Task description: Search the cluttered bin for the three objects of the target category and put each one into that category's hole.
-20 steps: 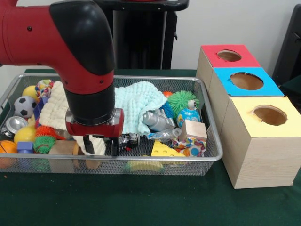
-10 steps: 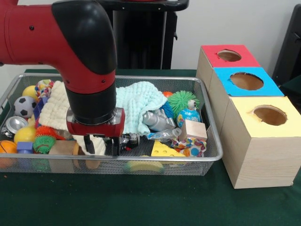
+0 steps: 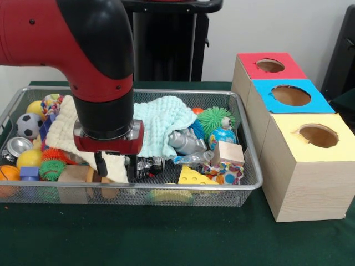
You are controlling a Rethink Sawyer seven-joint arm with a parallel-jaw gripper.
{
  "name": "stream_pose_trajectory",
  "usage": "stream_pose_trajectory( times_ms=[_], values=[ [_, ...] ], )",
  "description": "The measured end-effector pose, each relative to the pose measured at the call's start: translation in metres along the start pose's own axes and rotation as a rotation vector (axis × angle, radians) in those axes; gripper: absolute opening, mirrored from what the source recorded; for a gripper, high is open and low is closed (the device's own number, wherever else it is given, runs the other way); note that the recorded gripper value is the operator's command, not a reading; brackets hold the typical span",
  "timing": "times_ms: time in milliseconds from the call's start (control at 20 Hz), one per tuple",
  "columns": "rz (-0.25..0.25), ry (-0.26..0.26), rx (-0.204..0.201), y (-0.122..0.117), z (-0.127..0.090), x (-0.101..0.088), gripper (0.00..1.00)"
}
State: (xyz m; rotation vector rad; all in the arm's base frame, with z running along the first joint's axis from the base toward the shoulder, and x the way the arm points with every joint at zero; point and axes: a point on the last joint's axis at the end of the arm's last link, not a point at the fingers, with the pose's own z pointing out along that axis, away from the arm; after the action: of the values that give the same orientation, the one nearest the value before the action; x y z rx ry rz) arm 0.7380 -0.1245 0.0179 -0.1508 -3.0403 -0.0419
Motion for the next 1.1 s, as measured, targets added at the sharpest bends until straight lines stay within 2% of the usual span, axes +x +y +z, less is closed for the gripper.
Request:
stream_pose_trajectory(
  times_ms=[500, 800, 1100],
  values=[
    [0.020, -0.023, 0.018, -0.012, -0.040, -0.009, 1.00],
    [0.027, -0.029, 0.021, -0.018, -0.043, -0.011, 1.00],
    [0.027, -0.022, 0.016, -0.019, -0.030, -0.008, 1.00]
  ],
)
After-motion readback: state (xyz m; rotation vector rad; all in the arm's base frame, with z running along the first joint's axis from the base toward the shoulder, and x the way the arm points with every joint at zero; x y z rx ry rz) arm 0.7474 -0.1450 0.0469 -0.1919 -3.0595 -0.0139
